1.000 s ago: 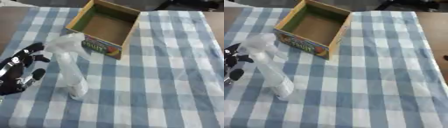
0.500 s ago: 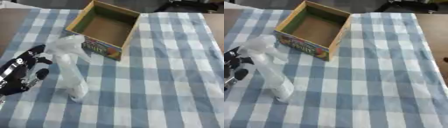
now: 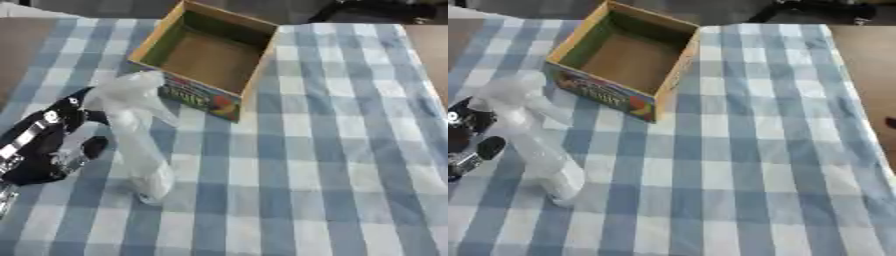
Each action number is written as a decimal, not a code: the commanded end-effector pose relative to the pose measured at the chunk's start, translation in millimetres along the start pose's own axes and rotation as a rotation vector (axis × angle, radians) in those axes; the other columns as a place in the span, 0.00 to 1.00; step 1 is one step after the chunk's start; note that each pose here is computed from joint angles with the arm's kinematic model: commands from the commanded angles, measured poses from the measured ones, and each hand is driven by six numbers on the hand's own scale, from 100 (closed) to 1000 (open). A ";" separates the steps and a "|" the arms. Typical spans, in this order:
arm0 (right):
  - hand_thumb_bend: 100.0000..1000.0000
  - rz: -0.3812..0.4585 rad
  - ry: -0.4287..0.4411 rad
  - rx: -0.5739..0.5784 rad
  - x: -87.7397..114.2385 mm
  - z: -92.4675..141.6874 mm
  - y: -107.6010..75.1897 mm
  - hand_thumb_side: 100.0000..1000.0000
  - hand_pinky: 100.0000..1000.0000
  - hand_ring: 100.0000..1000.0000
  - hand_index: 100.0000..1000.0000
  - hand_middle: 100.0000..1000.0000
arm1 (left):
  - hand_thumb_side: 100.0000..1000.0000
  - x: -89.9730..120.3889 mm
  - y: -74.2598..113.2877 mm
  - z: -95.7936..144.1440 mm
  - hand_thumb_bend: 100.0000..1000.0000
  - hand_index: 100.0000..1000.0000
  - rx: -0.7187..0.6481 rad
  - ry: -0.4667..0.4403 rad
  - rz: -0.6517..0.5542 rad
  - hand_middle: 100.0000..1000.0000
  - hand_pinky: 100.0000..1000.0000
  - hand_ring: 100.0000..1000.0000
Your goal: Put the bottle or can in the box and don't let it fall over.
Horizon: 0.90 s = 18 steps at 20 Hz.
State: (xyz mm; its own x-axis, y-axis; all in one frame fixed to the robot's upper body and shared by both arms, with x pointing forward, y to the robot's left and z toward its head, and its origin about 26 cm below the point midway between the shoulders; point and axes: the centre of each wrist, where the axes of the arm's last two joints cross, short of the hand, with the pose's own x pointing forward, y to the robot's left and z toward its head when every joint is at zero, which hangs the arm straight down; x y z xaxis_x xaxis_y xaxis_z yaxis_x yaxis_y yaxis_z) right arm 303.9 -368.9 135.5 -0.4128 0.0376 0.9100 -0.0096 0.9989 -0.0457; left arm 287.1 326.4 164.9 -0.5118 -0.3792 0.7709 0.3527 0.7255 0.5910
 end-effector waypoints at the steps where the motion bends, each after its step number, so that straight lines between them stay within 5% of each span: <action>1: 0.00 0.014 -0.015 0.007 5.9 -2.8 -2.1 0.67 0.83 1.00 0.99 1.00 | 0.45 11.9 8.5 -2.3 0.33 1.00 -0.047 -0.025 -0.053 0.90 1.00 0.74; 18: 0.00 0.004 -0.007 0.018 3.7 -3.6 0.5 0.67 0.83 1.00 0.99 1.00 | 0.43 21.8 4.5 -36.1 0.34 1.00 -0.201 -0.090 -0.081 0.89 1.00 0.73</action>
State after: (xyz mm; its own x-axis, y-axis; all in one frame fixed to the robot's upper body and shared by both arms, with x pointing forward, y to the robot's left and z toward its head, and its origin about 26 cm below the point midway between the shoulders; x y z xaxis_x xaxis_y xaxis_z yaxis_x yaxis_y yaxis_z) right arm 305.0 -366.2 132.1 -0.3996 0.0261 0.9163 -0.0223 0.9990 -0.0381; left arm 305.8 299.1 185.6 -0.5957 -0.3550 0.7205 0.4625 0.5818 0.6691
